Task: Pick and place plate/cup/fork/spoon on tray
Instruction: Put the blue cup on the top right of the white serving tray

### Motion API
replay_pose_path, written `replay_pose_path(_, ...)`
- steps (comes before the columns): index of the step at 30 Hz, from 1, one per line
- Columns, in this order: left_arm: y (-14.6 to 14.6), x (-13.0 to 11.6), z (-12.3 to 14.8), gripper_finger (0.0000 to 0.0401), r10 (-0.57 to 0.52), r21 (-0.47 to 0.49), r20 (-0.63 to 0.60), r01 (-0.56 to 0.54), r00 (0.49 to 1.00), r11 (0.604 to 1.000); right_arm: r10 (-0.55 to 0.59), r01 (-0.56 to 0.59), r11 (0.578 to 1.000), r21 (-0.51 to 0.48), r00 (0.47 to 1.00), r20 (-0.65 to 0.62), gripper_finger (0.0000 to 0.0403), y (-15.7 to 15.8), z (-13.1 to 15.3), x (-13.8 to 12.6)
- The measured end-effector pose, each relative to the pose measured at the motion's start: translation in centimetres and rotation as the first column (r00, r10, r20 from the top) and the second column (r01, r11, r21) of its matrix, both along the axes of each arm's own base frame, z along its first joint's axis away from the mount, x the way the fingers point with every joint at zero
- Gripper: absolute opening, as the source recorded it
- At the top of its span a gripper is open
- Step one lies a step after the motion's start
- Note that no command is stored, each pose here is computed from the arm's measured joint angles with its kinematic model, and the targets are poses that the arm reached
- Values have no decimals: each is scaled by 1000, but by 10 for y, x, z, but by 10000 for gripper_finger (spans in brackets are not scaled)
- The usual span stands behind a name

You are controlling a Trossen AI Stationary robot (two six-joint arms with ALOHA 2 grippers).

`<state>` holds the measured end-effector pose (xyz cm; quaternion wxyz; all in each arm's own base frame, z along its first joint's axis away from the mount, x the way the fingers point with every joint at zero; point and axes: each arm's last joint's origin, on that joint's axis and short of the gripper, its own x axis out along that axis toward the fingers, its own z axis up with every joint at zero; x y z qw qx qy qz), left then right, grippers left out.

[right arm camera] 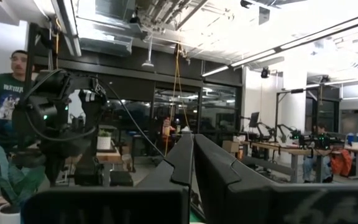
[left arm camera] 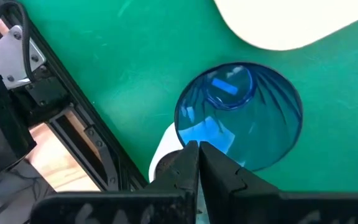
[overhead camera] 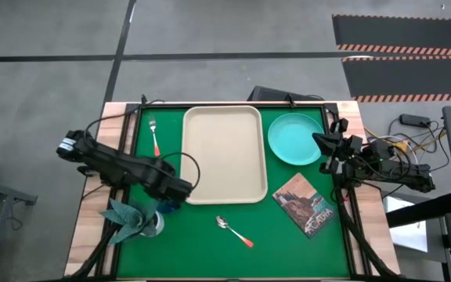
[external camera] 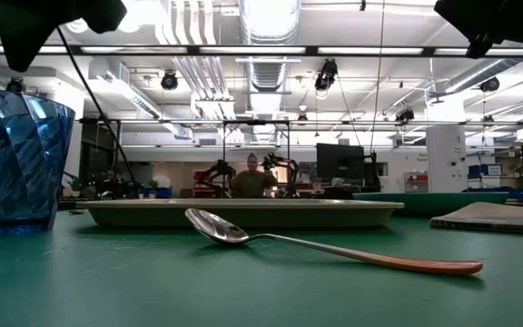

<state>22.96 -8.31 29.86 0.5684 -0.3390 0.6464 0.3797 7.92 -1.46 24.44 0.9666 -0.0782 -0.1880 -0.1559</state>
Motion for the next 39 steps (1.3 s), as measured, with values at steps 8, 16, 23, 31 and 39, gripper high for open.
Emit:
replay_pose_path(8, -1, 5, -6, 0, 1, 9, -25, 0, 1000, 1000, 0, 0, 1000, 1, 1000, -8, 9, 0, -1, 0)
replay_pose_path(16, 1, 2, -2, 48, -1, 29, 2, 1, 1000, 1000, 2, -2, 1000, 5, 1000, -11, 9, 0, -1, 1)
replay_pose_path(23, 1, 3, -4, 106, -24, 59, 10, 24, 1000, 998, 2, -2, 1000, 4, 1000, -12, 9, 0, -1, 1)
replay_pose_path(31, 5, -4, 0, 114, -37, 56, 24, 36, 999, 998, 2, -2, 1000, 4, 1000, -12, 9, 0, -1, 1)
replay_pose_path(39, 13, -10, -1, 114, -67, 64, 68, 63, 995, 996, 2, -2, 1000, 5, 1000, -12, 9, 0, -1, 1)
